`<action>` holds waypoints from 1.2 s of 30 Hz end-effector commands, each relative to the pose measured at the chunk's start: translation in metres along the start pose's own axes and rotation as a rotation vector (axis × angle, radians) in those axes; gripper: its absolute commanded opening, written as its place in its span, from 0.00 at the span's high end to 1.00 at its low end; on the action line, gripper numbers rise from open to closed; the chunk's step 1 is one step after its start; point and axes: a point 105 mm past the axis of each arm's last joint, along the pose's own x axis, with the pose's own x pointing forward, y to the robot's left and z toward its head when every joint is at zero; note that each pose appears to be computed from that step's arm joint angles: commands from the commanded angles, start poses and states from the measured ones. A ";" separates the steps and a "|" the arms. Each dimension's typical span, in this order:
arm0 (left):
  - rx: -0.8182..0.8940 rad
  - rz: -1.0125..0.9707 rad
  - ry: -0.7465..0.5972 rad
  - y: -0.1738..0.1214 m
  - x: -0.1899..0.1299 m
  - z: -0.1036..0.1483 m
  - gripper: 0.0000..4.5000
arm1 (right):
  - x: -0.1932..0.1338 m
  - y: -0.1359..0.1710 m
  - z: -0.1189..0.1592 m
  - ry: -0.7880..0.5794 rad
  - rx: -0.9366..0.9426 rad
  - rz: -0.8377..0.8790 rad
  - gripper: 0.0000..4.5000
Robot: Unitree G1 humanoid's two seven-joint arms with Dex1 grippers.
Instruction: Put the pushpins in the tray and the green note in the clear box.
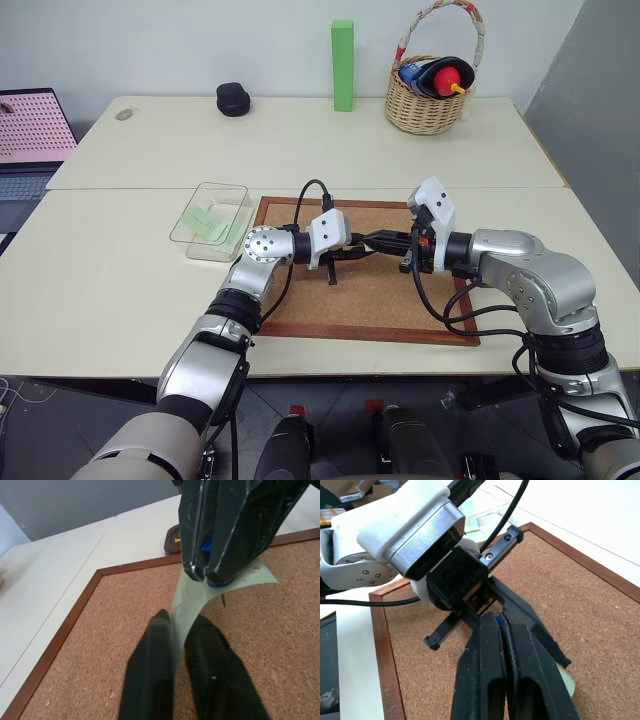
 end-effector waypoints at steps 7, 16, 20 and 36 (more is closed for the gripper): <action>0.016 -0.023 -0.018 -0.002 0.002 0.006 0.99 | -0.005 0.002 0.020 -0.057 -0.047 -0.001 1.00; 0.005 -0.026 -0.019 -0.004 0.002 0.004 0.99 | -0.014 -0.011 0.031 -0.084 -0.044 -0.048 1.00; -0.002 -0.023 -0.020 -0.005 0.002 0.004 0.99 | -0.022 -0.019 0.036 -0.095 -0.047 -0.082 1.00; -0.007 0.059 0.006 -0.015 -0.014 0.006 0.99 | -0.136 -0.082 -0.052 0.203 -0.008 -0.512 1.00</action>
